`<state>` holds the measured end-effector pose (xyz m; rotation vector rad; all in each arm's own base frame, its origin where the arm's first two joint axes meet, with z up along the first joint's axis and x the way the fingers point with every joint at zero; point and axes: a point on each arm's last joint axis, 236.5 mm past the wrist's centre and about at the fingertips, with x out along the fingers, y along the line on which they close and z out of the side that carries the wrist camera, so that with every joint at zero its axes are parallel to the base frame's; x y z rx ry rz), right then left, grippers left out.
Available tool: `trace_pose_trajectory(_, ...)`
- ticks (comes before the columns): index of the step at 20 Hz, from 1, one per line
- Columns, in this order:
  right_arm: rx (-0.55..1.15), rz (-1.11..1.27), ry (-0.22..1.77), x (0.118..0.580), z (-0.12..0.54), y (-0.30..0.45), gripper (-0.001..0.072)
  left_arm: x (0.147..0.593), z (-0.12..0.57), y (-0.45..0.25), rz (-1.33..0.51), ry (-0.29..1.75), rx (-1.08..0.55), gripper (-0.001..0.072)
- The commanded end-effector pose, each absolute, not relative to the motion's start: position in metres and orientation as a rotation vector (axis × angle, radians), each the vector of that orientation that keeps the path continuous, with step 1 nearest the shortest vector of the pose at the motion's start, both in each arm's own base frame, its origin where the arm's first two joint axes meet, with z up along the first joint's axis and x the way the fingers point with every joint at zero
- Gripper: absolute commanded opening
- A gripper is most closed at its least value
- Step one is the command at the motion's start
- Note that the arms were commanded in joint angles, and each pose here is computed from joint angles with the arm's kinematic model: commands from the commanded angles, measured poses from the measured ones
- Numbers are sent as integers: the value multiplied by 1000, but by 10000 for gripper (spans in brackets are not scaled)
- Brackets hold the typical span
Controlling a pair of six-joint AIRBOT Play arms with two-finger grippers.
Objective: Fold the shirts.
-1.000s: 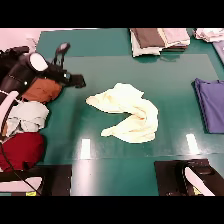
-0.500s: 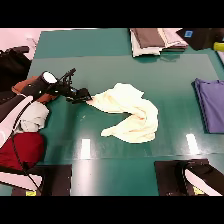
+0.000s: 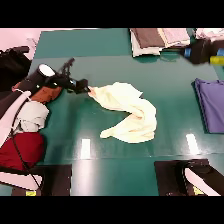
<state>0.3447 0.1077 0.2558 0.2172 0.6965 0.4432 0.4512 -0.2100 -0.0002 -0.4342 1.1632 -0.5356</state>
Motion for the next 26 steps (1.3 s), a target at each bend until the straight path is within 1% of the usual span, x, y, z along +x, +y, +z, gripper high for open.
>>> trace_pose_trajectory(1, 317, 337, 953, 310, 160, 74, 20, 477, 53, -181, -504, 1019, -285, 23)
trace_pose_trajectory(2, 370, 295, 1028, 298, 122, 65, 29, 479, 65, -175, -496, 992, -241, 23)
trace_pose_trajectory(3, 422, 266, 1107, 284, 86, 61, 185, 481, 72, -173, -493, 977, -222, 23)
trace_pose_trajectory(4, 478, 246, 1198, 266, 48, 61, 445, 481, 77, -173, -494, 966, -223, 24)
trace_pose_trajectory(5, 534, 242, 1267, 252, 19, 67, 510, 481, 77, -173, -493, 966, -222, 24)
trace_pose_trajectory(7, 659, 255, 1361, 232, -25, 89, 509, 480, 74, -173, -494, 975, -222, 24)
trace_pose_trajectory(9, 695, 266, 1426, 223, -57, 109, 508, 479, 74, -173, -495, 978, -221, 24)
trace_pose_trajectory(11, 663, 298, 1472, 222, -74, 130, 508, 479, 73, -173, -496, 981, -221, 23)
trace_pose_trajectory(14, 559, 364, 1497, 233, -86, 161, 497, 475, 71, -173, -500, 997, -214, 23)
trace_pose_trajectory(17, 485, 402, 1495, 253, -94, 183, 346, 474, 69, -171, -496, 1006, -200, 24)
trace_pose_trajectory(18, 466, 413, 1495, 258, -95, 188, 242, 473, 68, -170, -495, 1012, -194, 24)
trace_pose_trajectory(19, 431, 424, 1492, 264, -95, 189, 88, 471, 67, -169, -495, 1018, -188, 24)
trace_pose_trajectory(20, 385, 431, 1483, 270, -93, 187, 19, 470, 66, -169, -496, 1023, -186, 24)
trace_pose_trajectory(23, 256, 448, 1413, 294, -58, 167, 18, 468, 87, -164, -491, 978, -161, 23)
trace_pose_trajectory(26, 134, 397, 1218, 329, 28, 121, 18, 468, 171, -142, -437, 770, -48, 23)
